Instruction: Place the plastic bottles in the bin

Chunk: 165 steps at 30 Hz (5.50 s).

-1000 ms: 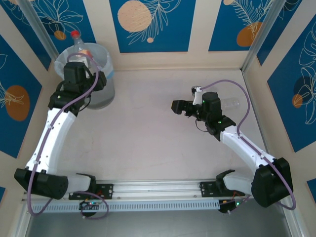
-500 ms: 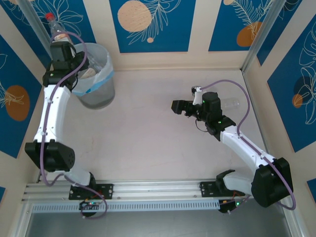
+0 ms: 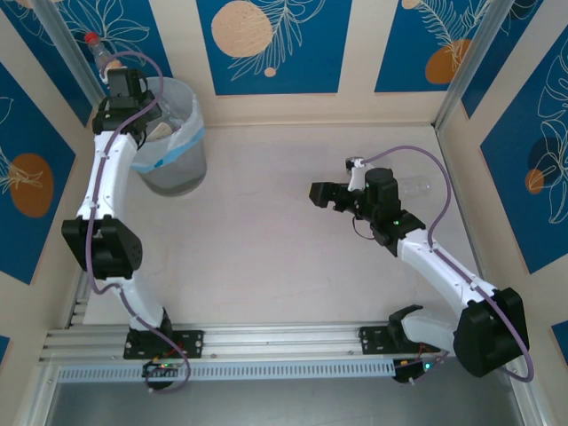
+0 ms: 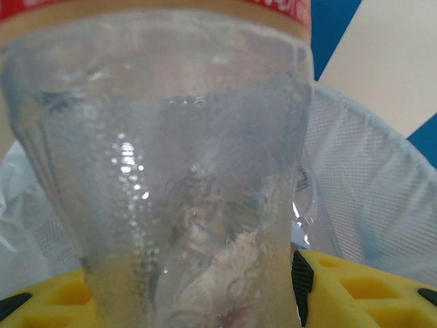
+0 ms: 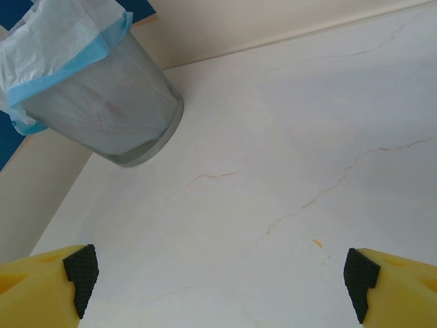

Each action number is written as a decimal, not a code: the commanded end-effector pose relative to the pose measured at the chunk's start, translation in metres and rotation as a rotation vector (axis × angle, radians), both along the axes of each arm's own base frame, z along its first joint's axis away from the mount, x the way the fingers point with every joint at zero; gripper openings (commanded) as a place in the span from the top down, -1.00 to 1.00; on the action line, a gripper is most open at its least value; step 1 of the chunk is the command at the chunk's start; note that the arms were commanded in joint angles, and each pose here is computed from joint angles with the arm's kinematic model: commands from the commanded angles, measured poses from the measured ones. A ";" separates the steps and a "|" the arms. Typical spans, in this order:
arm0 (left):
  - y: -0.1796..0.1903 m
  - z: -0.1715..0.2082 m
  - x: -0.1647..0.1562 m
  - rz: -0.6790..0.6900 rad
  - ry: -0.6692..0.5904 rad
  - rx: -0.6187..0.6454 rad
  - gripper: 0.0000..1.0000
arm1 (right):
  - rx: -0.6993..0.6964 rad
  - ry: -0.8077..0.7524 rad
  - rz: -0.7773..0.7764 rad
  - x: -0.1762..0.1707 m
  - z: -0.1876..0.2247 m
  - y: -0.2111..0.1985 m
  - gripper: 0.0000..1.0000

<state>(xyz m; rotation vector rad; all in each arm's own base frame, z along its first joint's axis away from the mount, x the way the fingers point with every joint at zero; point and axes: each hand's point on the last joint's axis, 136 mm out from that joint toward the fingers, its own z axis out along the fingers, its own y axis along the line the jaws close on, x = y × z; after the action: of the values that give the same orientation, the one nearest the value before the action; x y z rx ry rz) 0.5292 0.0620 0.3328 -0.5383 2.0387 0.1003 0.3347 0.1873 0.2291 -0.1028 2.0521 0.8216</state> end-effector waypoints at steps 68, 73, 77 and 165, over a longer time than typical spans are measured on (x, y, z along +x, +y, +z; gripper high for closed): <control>-0.279 -0.108 -0.168 -0.827 0.046 -0.495 -0.98 | 0.170 0.783 -1.134 0.060 -0.159 -0.164 -0.39; -0.279 -0.102 -0.171 -0.852 0.027 -0.472 -0.98 | 0.114 0.819 -1.224 0.069 -0.175 -0.164 -0.32; -0.274 -0.104 -0.173 -0.842 0.033 -0.447 -0.98 | 0.111 0.820 -1.270 0.073 -0.183 -0.165 -0.29; -0.344 0.009 -0.173 -1.286 -0.223 -0.659 -0.98 | -0.087 -0.159 0.392 -0.011 0.012 0.078 1.00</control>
<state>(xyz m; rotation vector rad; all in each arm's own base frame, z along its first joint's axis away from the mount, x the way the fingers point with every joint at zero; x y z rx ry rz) 0.3635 -0.2771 0.2999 0.3035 1.9614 -1.3251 0.3350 0.2450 0.2222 -0.5292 1.9844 0.8724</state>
